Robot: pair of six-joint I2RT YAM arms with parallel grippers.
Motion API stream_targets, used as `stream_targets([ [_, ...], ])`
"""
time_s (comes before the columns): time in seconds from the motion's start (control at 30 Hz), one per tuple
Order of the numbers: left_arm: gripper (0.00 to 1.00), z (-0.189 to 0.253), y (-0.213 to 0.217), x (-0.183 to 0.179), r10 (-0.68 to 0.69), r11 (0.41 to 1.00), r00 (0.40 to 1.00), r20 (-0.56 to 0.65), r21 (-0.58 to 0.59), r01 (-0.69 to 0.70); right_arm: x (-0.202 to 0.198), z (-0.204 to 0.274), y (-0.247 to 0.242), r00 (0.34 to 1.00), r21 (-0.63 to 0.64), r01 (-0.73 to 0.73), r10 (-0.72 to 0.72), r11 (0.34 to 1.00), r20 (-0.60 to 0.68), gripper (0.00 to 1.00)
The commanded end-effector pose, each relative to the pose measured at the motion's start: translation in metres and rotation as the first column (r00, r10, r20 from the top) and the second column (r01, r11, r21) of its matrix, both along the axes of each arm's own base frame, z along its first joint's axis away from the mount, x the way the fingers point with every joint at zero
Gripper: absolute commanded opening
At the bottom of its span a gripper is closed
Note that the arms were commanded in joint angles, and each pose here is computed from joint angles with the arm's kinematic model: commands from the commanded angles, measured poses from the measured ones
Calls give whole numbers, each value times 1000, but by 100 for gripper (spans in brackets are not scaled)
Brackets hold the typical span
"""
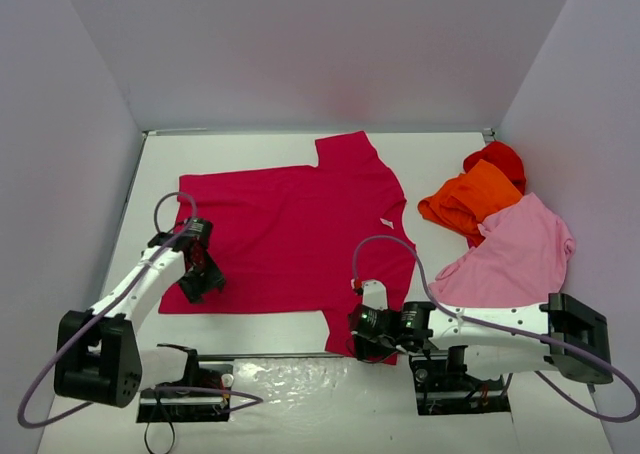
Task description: Fold and stack the t-shirts
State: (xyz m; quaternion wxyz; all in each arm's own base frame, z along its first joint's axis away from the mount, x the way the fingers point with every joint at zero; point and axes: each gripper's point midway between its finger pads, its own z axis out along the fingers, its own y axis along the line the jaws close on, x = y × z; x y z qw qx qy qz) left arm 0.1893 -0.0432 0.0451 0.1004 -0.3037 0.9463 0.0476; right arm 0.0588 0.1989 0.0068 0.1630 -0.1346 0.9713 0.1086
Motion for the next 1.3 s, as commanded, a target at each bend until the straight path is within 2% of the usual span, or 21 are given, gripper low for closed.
stream_targets([
  [0.0, 43, 22, -13, 0, -20, 980, 999, 41, -198, 28, -10, -1, -4, 995, 68, 75, -71, 995, -64, 47],
  [0.03, 43, 26, -6, -6, -29, 986, 999, 13, -162, 31, -10, -3, -6, 994, 69, 87, -82, 994, -68, 47],
  [0.13, 62, 39, 16, -21, -70, 996, 994, -87, -52, 66, -5, 0, -2, 992, 99, 114, -108, 989, -58, 47],
  [0.2, 78, 37, 15, -26, -76, 996, 989, -124, -57, 70, -2, 3, 2, 992, 119, 123, -118, 985, -56, 46],
  [0.27, 87, 33, 12, -30, -69, 996, 987, -144, -73, 59, 0, 6, 6, 990, 139, 132, -125, 982, -60, 45],
  [0.3, 88, 29, 7, -32, -68, 993, 987, -146, -101, 53, 1, 7, 8, 990, 148, 136, -128, 980, -64, 44],
  [0.4, 90, 20, 1, -39, -39, 991, 987, -156, -136, 18, 3, 8, 8, 988, 158, 148, -138, 976, -71, 44],
  [0.7, 92, 2, -1, -38, 14, 990, 985, -174, -133, -37, 4, 11, 9, 987, 171, 147, -132, 974, -93, 43],
  [1.07, 92, -11, -1, 13, -17, 994, 987, -159, -108, -1, 8, 9, 7, 985, 158, 144, -127, 977, -113, 43],
  [1.27, 92, -27, 0, 20, -13, 996, 982, -188, -93, -5, 11, 10, 6, 984, 162, 153, -134, 975, -120, 43],
])
